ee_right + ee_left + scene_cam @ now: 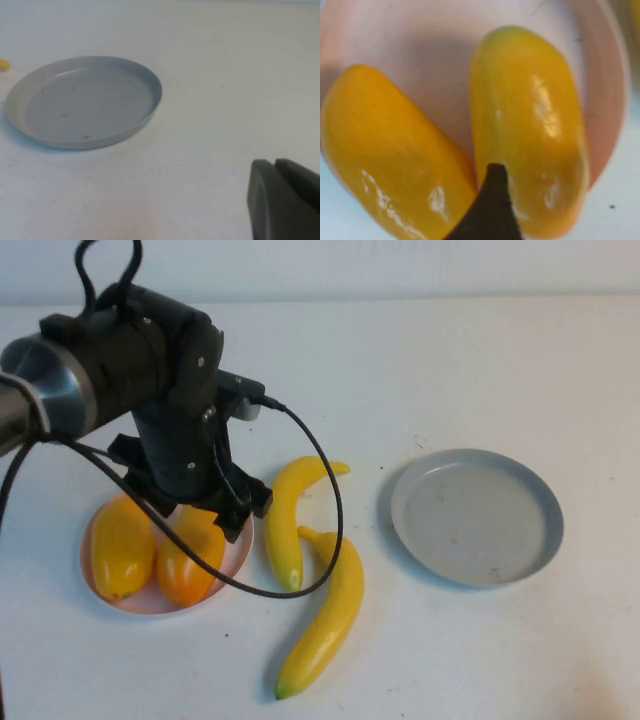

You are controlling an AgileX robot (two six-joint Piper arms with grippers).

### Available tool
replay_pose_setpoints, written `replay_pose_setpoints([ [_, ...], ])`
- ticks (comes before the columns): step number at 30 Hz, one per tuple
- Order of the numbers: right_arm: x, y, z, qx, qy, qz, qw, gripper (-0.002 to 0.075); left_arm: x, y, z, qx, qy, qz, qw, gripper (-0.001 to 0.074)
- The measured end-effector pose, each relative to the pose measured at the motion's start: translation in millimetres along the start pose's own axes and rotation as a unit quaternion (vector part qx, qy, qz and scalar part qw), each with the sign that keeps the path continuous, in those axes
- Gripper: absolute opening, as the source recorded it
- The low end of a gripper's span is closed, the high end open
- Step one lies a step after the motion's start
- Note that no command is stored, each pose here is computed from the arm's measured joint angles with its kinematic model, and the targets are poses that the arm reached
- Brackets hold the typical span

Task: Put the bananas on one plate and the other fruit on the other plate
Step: Put one type of fruit in the left plate, then put another type of fruit in the right plate

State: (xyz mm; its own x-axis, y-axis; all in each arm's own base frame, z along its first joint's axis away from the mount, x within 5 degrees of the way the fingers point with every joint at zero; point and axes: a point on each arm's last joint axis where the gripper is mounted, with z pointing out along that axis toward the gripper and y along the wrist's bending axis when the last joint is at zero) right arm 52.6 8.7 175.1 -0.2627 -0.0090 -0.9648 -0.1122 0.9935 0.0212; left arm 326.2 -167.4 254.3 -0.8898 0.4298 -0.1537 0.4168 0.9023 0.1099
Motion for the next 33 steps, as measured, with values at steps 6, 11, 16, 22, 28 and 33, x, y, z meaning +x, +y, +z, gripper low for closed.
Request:
replay_pose_setpoints([
  [6,0.0,0.0,0.0,0.0,0.0,0.0,1.0,-0.0017,14.1,7.3,-49.9,0.0,-0.061,-0.006,0.998,0.0219],
  [11,0.0,0.0,0.0,0.0,0.0,0.0,1.0,-0.0017,36.3,14.9,-103.0,0.004,-0.138,-0.014,0.99,0.0026],
  [16,0.0,0.0,0.0,0.0,0.0,0.0,1.0,-0.0017,67.7,21.5,-148.5,0.011,-0.223,-0.022,0.974,0.0001],
  [22,0.0,0.0,0.0,0.0,0.0,0.0,1.0,-0.0017,125.5,24.1,-154.7,0.019,-0.317,-0.022,0.948,-0.0002],
  [28,0.0,0.0,0.0,0.0,0.0,0.0,1.0,-0.0017,187.8,22.5,-127.1,0.031,-0.374,-0.031,0.926,-0.0002],
  [33,0.0,0.0,0.0,0.0,0.0,0.0,1.0,-0.0017,238.0,25.7,-117.2,0.023,-0.414,-0.035,0.909,-0.0002],
])
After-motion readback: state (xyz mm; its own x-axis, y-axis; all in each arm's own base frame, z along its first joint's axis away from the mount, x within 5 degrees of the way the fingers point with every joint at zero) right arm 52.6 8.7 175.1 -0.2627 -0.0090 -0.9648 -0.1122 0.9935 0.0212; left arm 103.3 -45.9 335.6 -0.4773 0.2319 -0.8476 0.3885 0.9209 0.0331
